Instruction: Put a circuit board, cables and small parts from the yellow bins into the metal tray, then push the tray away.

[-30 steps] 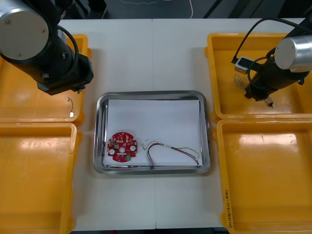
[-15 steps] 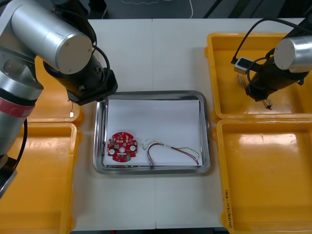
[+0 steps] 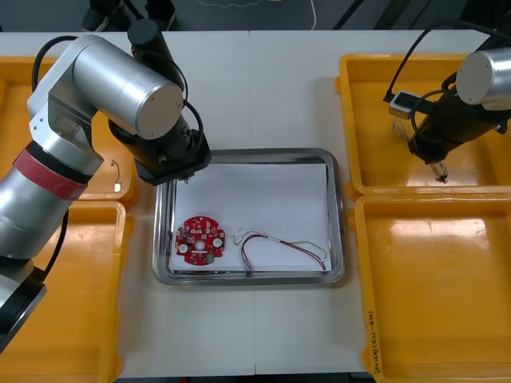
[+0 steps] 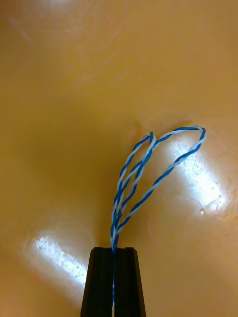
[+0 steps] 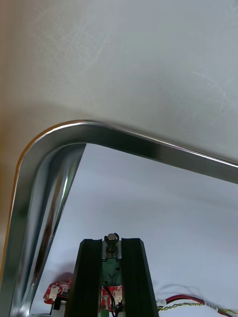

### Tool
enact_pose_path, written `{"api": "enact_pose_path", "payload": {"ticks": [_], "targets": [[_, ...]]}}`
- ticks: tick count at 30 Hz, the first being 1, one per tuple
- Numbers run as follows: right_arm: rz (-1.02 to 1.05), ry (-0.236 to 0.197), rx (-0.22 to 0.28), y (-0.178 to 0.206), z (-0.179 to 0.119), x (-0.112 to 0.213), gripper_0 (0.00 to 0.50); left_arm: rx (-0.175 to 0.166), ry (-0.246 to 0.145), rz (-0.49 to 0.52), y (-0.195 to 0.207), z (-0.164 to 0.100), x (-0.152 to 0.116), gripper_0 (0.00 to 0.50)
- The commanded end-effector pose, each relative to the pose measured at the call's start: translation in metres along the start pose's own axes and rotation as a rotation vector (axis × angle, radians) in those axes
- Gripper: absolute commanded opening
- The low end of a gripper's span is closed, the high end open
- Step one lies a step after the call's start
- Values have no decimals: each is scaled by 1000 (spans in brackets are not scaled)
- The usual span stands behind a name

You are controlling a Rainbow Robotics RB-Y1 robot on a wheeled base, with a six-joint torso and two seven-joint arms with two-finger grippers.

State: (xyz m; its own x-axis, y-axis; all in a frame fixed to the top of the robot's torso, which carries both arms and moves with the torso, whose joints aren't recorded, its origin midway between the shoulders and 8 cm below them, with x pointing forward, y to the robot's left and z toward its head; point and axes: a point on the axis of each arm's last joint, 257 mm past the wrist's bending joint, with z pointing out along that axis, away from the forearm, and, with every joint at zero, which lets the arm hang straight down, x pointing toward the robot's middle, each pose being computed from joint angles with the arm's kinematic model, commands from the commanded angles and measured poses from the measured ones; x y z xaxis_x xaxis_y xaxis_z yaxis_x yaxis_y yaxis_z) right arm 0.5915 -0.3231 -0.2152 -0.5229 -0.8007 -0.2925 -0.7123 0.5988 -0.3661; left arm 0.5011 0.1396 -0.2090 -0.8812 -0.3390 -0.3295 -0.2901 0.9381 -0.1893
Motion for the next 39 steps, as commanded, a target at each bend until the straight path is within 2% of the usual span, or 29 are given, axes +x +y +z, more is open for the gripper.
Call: {"api": "enact_pose_path", "payload": {"ticks": [1,6,7,12,21,23,24,25,26,27,29,30,34,39], "targets": [[54,-40,35,-38,-44,-12,0,33,-25,100,-29,-8,-5,0],[64,-46,15,-39,-60,-18,0,21,-12,103,-29,1,-2,0],[70,-54,9,-38,-65,-20,0,10,-11,108,-26,4,-1,0],[126,-58,-21,-32,-86,-24,0,-6,-17,119,-25,15,0,0],[271,-11,-60,-8,-129,-28,0,-14,-5,137,-24,21,5,0],[318,-9,-78,-1,-137,-30,0,-13,1,138,-24,21,7,16],[331,-9,-82,2,-139,-31,0,-9,2,139,-26,21,8,31],[355,-10,-92,5,-142,-33,0,-8,5,139,-26,21,9,112],[380,-10,-98,8,-145,-33,0,-7,4,138,-26,21,8,231],[391,-10,-102,9,-147,-34,0,-7,4,138,-26,21,8,278],[436,-7,-107,13,-151,-36,0,-7,3,139,-26,20,8,475],[460,-4,-109,15,-153,-36,0,-8,4,138,-25,21,8,500],[519,1,-118,21,-157,-38,0,-8,2,137,-25,20,7,500],[577,-5,-140,31,-162,-46,0,-5,-28,136,-25,6,-3,500]]}}
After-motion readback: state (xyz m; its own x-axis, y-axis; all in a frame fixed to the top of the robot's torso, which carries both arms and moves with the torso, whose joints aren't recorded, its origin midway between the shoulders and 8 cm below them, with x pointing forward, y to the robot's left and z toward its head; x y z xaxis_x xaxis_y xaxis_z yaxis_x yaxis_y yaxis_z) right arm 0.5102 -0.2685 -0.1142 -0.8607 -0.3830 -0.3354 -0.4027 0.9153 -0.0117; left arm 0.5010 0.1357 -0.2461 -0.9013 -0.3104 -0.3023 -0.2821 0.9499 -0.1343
